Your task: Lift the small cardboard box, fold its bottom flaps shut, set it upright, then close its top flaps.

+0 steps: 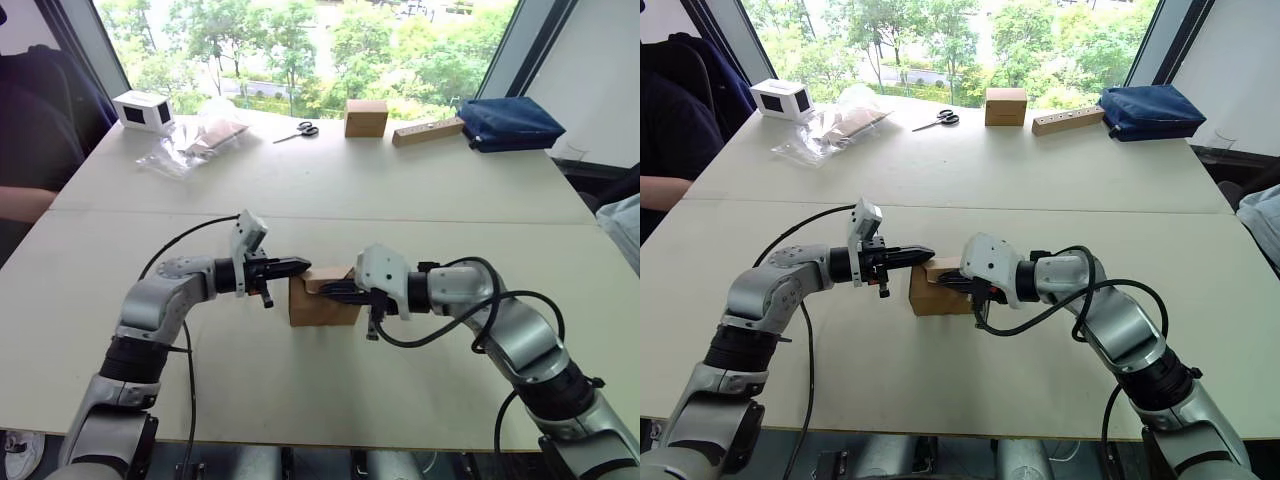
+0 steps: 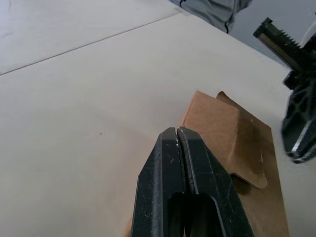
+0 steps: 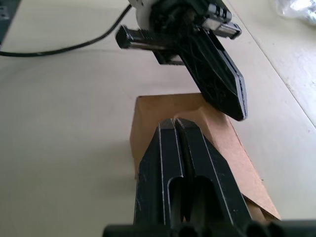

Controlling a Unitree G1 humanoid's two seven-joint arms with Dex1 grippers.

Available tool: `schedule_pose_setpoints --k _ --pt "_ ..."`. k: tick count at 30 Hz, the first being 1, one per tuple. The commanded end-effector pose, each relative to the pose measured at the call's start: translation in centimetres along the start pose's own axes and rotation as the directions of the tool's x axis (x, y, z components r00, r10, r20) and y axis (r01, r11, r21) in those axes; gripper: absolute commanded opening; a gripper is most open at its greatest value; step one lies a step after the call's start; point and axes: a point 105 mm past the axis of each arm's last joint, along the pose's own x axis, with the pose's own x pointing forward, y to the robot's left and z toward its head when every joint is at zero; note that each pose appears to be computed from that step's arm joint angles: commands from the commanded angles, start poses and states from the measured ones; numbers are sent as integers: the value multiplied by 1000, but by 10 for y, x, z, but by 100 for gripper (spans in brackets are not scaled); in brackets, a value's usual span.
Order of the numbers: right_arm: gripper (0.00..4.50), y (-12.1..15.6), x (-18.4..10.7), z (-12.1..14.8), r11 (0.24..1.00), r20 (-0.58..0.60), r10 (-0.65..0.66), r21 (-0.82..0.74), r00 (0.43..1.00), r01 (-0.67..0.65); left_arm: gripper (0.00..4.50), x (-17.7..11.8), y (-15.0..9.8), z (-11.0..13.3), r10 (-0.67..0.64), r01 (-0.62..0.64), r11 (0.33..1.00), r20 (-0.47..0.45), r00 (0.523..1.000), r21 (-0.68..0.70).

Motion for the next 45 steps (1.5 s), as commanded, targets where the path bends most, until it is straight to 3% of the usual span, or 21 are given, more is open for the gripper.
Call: schedule_pose_setpoints --k 1,13,15,17,19,26,45 --pt "0 -6 -1 2 998 -7 -32 -60 999 32 1 2 -7 10 -23 23 999 14 1000 24" --pt "0 -19 -1 -11 984 -72 -101 -157 992 89 1 3 -7 8 -18 18 1000 10 1000 6" --pt "0 -20 -2 -5 985 -41 -102 -141 994 96 1 3 -7 8 -19 19 1000 9 1000 5" --pt "0 -6 -4 16 996 62 -30 -85 998 35 1 3 -6 6 -14 14 1000 8 1000 1" --pt "0 5 -6 23 998 94 23 -66 995 -17 1 2 -4 5 -9 9 1000 7 1000 -3" --pt "0 12 -1 14 997 44 36 -69 998 -33 1 1 2 2 -2 3 1000 15 1000 -23" --pt "0 -9 6 -11 986 -76 -60 -162 995 47 1 -3 6 -11 -11 14 996 31 999 -84"
